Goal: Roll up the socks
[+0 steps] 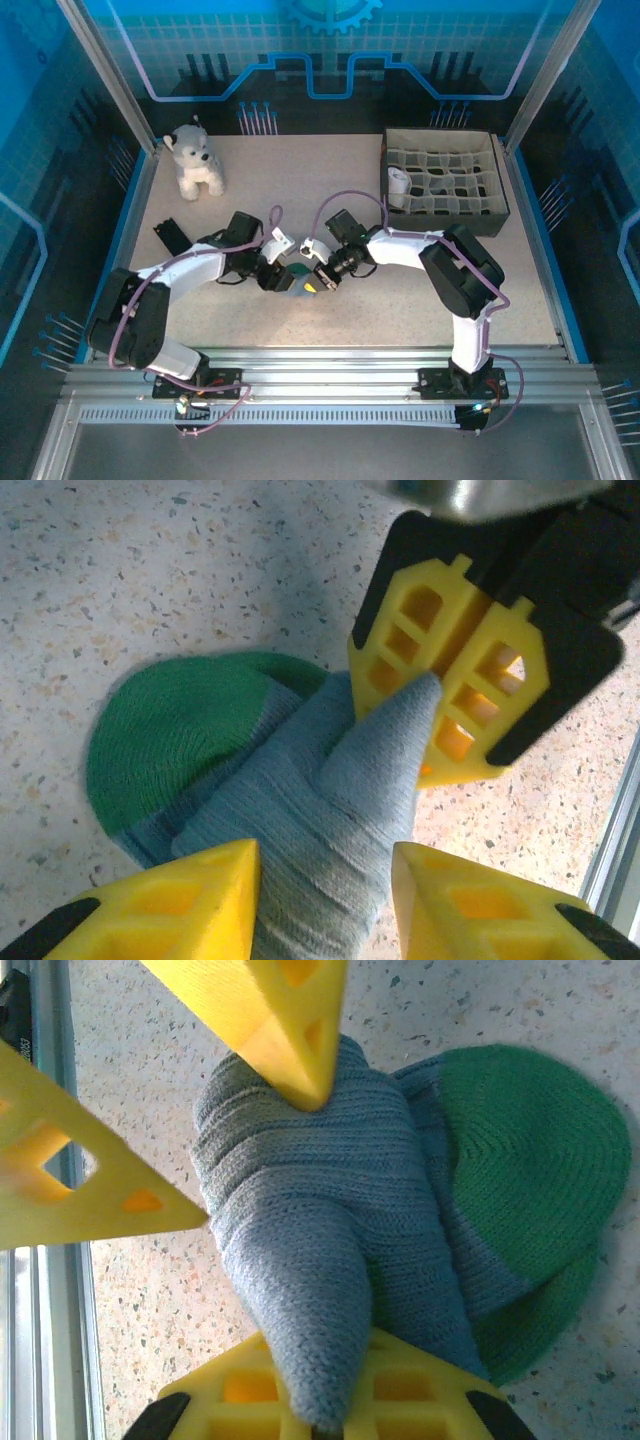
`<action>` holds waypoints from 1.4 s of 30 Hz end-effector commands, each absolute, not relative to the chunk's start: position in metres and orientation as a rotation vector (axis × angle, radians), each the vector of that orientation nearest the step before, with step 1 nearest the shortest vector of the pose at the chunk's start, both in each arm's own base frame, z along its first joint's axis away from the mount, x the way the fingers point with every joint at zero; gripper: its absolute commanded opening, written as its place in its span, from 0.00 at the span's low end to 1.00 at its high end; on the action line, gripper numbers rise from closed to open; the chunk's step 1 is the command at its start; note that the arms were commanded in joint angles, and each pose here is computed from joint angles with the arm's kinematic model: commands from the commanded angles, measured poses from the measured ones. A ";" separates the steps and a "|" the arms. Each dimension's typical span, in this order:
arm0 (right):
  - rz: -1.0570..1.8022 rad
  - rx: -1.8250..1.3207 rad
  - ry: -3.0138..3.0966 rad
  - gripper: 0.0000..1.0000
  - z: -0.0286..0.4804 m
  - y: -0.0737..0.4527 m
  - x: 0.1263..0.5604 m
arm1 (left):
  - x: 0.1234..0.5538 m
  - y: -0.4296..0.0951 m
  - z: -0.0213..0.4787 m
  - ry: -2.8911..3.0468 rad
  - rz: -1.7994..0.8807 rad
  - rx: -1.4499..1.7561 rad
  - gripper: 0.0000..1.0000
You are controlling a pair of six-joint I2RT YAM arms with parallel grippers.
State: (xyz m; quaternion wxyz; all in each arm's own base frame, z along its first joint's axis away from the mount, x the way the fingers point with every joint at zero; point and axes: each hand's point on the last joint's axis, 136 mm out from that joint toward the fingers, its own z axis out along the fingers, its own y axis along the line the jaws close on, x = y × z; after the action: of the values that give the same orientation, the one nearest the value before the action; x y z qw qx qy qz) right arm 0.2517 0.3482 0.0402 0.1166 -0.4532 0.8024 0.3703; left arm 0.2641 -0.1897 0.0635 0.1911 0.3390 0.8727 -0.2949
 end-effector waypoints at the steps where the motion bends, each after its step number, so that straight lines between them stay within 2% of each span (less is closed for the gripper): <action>1: 1.031 -1.290 2.559 0.00 0.008 0.322 0.240 | 0.267 -0.197 0.067 2.468 -0.865 0.983 0.37; 5: 1.054 -1.257 2.558 0.00 0.009 0.320 0.243 | 0.265 -0.199 0.059 2.534 -0.895 0.979 0.30; 15: 1.090 -1.168 2.549 0.01 0.011 0.315 0.251 | 0.258 -0.197 0.044 2.629 -0.904 0.954 0.23; 17: 1.089 -1.130 2.546 0.05 0.012 0.314 0.255 | 0.260 -0.195 0.040 2.686 -0.884 0.903 0.21; 23: 1.040 -1.028 2.522 0.30 0.017 0.309 0.267 | 0.263 -0.186 0.031 2.821 -0.801 0.772 0.16; 26: 0.991 -0.982 2.511 0.39 0.024 0.305 0.274 | 0.266 -0.183 0.033 2.854 -0.765 0.700 0.16; 35: 0.867 -0.732 2.502 0.45 0.060 0.290 0.295 | 0.281 -0.192 0.042 2.890 -0.689 0.466 0.14; 42: 0.847 -0.339 2.607 0.47 0.083 0.269 0.292 | 0.280 -0.199 0.039 2.914 -0.605 0.302 0.14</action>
State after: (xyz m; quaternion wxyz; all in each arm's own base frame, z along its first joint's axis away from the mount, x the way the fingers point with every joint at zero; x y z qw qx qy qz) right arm 0.2937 0.2858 0.0830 0.2088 -0.2147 0.9009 0.3142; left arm 0.2798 -0.2071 0.0455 0.0764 0.1503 0.9556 -0.2415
